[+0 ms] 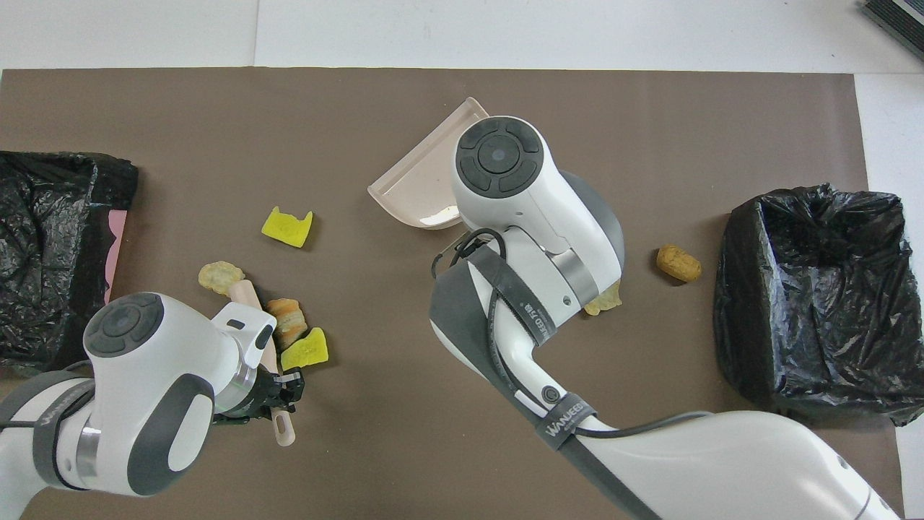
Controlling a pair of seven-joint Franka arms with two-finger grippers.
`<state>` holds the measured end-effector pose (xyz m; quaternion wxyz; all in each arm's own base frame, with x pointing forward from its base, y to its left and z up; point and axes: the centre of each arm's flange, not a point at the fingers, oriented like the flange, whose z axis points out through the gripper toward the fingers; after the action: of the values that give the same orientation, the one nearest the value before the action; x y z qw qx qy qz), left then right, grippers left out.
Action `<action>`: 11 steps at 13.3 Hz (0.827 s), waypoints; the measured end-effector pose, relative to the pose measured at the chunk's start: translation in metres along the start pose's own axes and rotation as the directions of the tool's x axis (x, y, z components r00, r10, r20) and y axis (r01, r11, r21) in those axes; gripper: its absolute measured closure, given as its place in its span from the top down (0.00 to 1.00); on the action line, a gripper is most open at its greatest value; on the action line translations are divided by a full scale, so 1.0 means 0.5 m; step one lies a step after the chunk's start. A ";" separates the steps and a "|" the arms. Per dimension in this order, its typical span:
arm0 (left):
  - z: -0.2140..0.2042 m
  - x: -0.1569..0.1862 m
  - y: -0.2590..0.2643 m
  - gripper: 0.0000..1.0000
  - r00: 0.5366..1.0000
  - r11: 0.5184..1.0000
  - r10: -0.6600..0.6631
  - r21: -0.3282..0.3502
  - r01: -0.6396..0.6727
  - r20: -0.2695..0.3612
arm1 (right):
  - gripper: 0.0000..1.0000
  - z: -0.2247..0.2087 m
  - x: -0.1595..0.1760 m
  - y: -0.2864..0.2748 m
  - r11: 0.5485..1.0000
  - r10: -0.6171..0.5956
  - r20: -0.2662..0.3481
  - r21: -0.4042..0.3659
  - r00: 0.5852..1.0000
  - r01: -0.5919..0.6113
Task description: Sweep and dump trash in bin
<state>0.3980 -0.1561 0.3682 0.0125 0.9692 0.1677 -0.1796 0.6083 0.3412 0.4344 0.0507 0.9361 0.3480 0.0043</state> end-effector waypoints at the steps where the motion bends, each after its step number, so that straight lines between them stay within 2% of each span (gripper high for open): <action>1: -0.009 0.004 0.008 0.26 1.000 1.000 0.008 0.007 -0.008 0.020 | 0.32 0.008 -0.010 0.015 0.994 -0.108 0.012 0.002 0.994 0.108; 2: -0.018 0.002 0.011 0.26 0.999 1.000 0.013 0.017 -0.013 0.044 | 0.32 0.017 -0.019 0.028 0.975 -0.221 0.024 0.009 0.975 0.220; 4: -0.034 -0.014 0.009 0.26 0.996 0.999 0.012 0.042 -0.016 0.087 | 0.32 0.039 -0.039 0.050 0.909 -0.417 0.055 0.037 0.907 0.415; 6: -0.040 -0.036 0.006 0.26 0.994 0.997 -0.048 0.069 0.041 0.103 | 0.32 0.057 -0.062 0.060 0.814 -0.581 0.077 0.075 0.810 0.577; 8: -0.028 -0.068 0.021 0.26 0.987 0.987 -0.137 0.100 0.129 0.080 | 0.32 0.073 -0.089 0.045 0.670 -0.742 0.079 0.116 0.666 0.733; 9: -0.016 -0.084 0.031 0.26 0.982 0.979 -0.179 0.114 0.171 0.061 | 0.32 0.076 -0.102 0.035 0.624 -0.781 0.079 0.131 0.619 0.770; 11: 0.021 -0.105 0.059 0.26 0.967 0.961 -0.256 0.105 0.255 -0.004 | 0.32 0.076 -0.126 -0.004 0.572 -0.820 0.077 0.127 0.567 0.810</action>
<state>0.3580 -0.2016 0.3761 -0.0606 0.9380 0.2817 -0.1927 0.5611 0.2981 0.3980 0.0327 0.6697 0.7360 -0.0928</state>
